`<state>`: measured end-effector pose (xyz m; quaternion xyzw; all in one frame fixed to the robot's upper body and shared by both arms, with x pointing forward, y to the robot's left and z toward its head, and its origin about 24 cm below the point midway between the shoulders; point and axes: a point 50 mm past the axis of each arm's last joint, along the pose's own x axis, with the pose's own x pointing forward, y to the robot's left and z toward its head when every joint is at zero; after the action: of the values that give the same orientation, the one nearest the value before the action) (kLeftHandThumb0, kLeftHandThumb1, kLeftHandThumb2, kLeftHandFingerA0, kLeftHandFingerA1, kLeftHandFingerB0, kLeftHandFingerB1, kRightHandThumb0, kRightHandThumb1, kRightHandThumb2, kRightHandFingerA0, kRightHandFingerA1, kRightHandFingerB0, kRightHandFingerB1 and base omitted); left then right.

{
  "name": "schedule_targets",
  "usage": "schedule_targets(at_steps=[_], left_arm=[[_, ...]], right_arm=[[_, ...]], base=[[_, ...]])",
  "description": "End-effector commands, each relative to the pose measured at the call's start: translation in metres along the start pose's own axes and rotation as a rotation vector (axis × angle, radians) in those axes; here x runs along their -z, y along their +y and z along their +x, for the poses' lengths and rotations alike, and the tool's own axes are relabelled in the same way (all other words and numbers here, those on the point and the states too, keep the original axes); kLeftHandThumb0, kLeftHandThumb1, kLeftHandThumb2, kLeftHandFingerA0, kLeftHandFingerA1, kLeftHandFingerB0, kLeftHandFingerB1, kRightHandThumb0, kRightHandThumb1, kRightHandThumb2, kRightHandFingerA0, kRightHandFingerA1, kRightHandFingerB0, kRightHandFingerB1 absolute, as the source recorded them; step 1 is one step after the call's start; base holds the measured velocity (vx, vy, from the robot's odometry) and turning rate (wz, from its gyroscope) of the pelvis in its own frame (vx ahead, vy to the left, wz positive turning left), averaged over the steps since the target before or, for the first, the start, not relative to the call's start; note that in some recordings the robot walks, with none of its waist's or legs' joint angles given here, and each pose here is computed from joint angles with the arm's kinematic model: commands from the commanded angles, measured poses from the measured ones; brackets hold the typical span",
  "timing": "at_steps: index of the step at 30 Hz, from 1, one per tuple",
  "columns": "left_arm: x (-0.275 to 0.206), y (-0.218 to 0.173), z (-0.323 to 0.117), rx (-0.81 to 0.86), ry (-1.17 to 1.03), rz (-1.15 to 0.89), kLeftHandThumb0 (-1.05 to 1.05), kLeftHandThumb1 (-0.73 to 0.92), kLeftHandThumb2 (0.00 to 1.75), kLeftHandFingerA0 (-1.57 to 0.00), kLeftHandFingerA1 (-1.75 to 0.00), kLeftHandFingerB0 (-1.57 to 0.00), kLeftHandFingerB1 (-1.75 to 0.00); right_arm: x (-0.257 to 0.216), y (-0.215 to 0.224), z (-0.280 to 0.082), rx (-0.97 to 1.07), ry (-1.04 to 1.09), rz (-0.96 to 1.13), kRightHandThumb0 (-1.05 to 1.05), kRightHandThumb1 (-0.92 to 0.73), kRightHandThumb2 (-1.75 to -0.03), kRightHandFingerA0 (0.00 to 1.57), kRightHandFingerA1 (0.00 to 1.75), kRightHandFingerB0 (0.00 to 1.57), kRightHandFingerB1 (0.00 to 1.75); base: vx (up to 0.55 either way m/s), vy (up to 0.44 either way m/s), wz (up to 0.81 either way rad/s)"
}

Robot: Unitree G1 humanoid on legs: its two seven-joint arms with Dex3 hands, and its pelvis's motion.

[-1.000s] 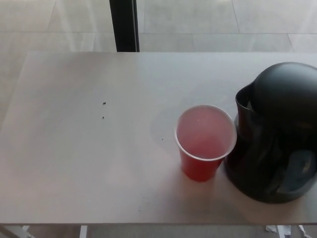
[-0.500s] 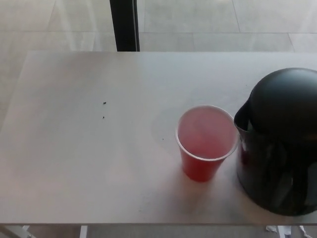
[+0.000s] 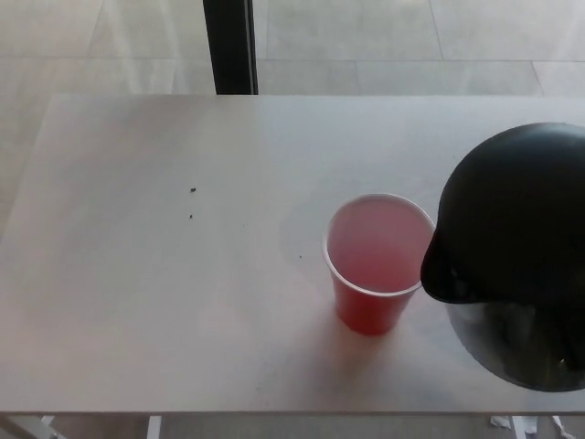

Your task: The robot uses its right hand to lift up a kettle kept on the middle of the desk by its handle and tilt it into a glass kept next to it to pour out water

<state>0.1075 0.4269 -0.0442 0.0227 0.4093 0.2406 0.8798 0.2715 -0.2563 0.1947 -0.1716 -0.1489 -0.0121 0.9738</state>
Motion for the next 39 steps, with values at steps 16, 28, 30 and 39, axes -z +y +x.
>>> schedule_targets(at_steps=[16,28,30,39], left_arm=[[-0.011,0.004,0.0,-0.01,-0.021,0.007,-0.72,0.76,0.63,-0.52,-0.44,-0.36,-0.36],[-0.014,0.004,0.001,-0.016,-0.022,0.016,-0.75,0.61,0.98,-0.46,-0.55,-0.32,-0.5],[-0.015,0.004,0.001,-0.016,-0.023,0.0,-0.73,0.74,0.62,-0.54,-0.44,-0.39,-0.36],[-0.019,0.002,0.003,-0.022,-0.033,0.029,-0.79,0.61,0.98,-0.47,-0.55,-0.33,-0.5]], right_arm=[[0.007,-0.012,0.024,0.223,0.196,-0.031,-0.21,-0.33,-1.17,1.02,1.75,0.81,1.69],[-0.005,0.008,0.021,0.116,0.108,-0.102,-0.21,-0.38,-1.32,0.99,1.75,0.85,1.53],[-0.009,0.015,0.02,0.045,0.037,-0.114,-0.23,-0.46,-1.18,1.24,1.39,1.02,1.23],[-0.021,0.035,0.019,-0.035,-0.077,-0.155,-0.12,-0.42,-1.34,0.99,1.72,0.88,1.51]], base=[[0.0,0.0,0.0],[0.0,0.0,0.0],[0.0,0.0,0.0],[0.0,0.0,0.0]])
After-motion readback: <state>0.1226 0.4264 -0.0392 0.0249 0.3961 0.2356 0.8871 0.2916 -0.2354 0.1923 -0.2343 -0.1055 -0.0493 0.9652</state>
